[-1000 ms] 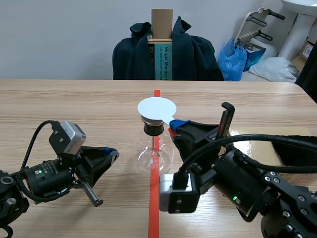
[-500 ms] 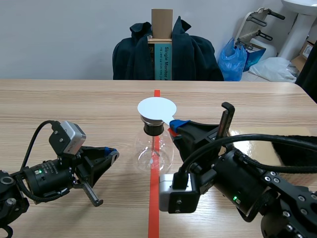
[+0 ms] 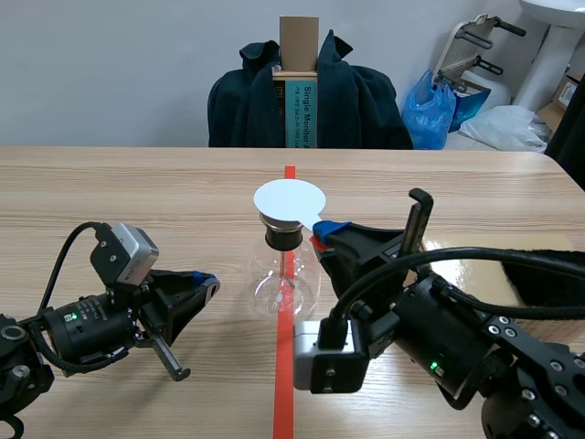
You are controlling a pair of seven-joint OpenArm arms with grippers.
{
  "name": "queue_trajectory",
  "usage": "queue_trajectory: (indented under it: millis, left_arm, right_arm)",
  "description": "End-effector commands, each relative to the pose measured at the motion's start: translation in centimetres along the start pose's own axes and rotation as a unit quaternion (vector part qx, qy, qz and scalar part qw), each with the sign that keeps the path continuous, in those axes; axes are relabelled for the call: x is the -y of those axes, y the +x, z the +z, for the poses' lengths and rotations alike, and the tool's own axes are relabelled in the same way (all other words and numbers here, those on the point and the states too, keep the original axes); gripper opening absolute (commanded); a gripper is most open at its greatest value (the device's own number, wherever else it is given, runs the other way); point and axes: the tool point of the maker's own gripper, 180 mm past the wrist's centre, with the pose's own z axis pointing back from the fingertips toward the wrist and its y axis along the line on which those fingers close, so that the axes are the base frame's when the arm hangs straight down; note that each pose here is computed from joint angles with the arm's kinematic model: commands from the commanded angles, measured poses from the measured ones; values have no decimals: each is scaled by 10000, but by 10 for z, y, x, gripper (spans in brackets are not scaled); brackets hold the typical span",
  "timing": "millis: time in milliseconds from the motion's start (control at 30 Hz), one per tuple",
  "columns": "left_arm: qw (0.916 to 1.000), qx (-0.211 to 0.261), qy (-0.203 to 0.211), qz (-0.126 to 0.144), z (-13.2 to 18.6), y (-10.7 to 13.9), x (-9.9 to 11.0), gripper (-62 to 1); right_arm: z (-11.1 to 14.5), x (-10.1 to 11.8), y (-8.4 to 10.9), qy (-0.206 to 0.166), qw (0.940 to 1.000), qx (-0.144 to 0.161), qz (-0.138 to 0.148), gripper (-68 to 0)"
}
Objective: Do the electroscope experiment.
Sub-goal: 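Hold the plate still at the electroscope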
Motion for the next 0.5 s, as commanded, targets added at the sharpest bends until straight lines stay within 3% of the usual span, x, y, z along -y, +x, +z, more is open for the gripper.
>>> queue_trajectory:
  millis: [0,267,467]
  left_arm:
    - [9998,183,12,-39,-3,11,-4,-577]
    - [9998,183,12,-39,-3,11,-4,-577]
    - [9999,151,12,-39,-3,10,-4,-577]
  right_arm:
    - [0,7,-6,-101,9999,-12,110,-669]
    - [-1,7,-6,-102,9999,-22,111,-668]
    - [-1,8,-19,-120,9991,-386,105,-668]
